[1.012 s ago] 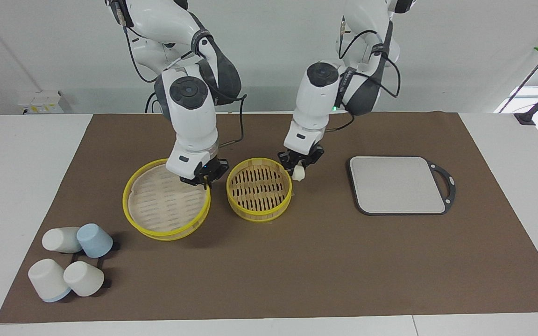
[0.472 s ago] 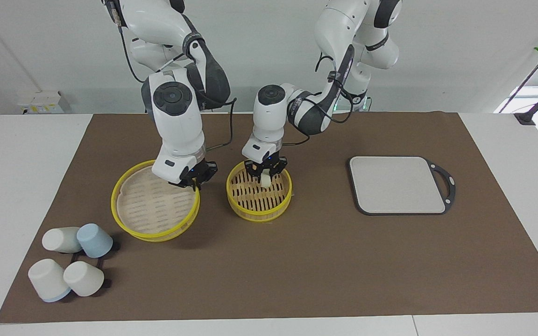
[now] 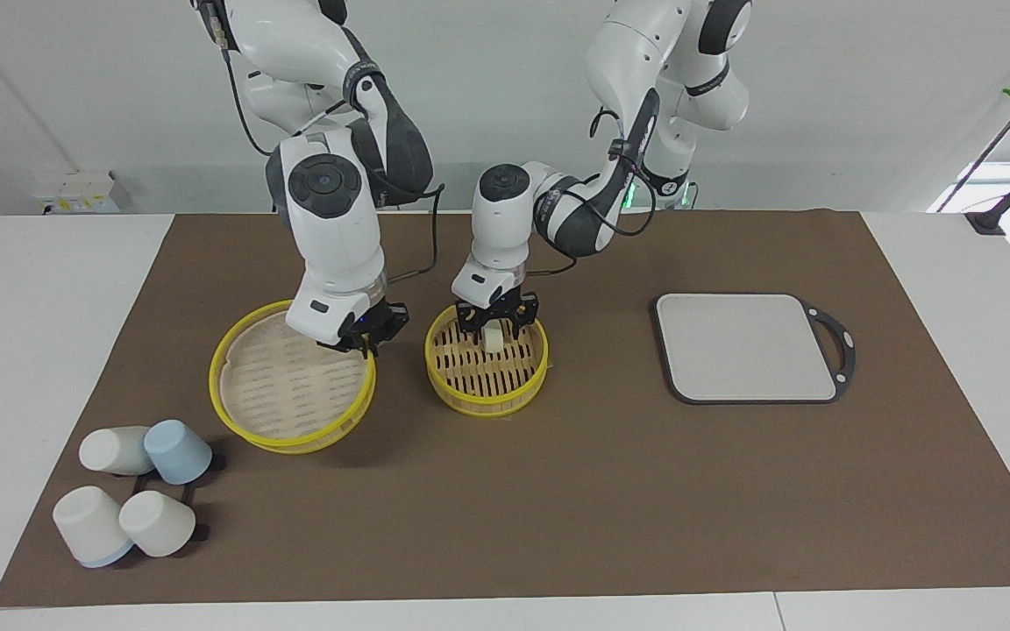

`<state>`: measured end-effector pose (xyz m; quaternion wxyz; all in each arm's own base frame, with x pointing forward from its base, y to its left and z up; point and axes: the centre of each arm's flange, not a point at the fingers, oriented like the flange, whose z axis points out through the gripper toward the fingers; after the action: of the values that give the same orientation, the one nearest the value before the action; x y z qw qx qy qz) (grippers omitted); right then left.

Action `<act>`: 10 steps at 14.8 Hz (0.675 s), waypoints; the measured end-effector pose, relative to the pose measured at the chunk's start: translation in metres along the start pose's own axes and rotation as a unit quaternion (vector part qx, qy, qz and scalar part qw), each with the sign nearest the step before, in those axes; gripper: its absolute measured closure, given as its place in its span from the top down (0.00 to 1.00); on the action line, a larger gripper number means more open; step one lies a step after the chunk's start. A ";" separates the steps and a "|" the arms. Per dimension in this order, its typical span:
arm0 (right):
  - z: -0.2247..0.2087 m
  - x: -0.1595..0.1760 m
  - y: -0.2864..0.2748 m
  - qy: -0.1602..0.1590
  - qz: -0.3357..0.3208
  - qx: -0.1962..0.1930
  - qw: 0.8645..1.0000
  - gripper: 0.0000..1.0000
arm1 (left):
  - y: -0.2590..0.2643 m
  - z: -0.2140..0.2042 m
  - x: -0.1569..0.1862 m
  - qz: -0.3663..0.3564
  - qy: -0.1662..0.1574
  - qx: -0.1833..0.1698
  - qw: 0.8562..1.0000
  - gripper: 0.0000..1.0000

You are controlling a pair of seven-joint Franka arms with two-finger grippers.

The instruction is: Place bun in steamer

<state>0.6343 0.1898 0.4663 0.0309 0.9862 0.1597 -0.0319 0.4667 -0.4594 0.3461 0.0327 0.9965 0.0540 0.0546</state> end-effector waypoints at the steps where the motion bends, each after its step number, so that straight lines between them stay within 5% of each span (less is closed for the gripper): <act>1: 0.000 0.000 0.000 0.000 0.000 0.001 1.000 0.09 | -0.008 -0.013 0.008 -0.009 0.000 0.005 1.000 1.00; 5: -0.005 0.003 -0.027 0.014 0.003 0.029 0.999 0.09 | -0.084 -0.107 0.057 -0.063 -0.001 0.036 0.997 1.00; 10: -0.016 -0.004 -0.188 0.065 0.048 0.050 0.995 0.09 | -0.255 -0.193 0.125 -0.062 -0.015 0.065 0.996 1.00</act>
<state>0.5717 0.3673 0.4733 -0.0272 0.9930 0.1121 0.0261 0.5420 -0.1816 0.5330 -0.0281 0.9920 0.1181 0.0340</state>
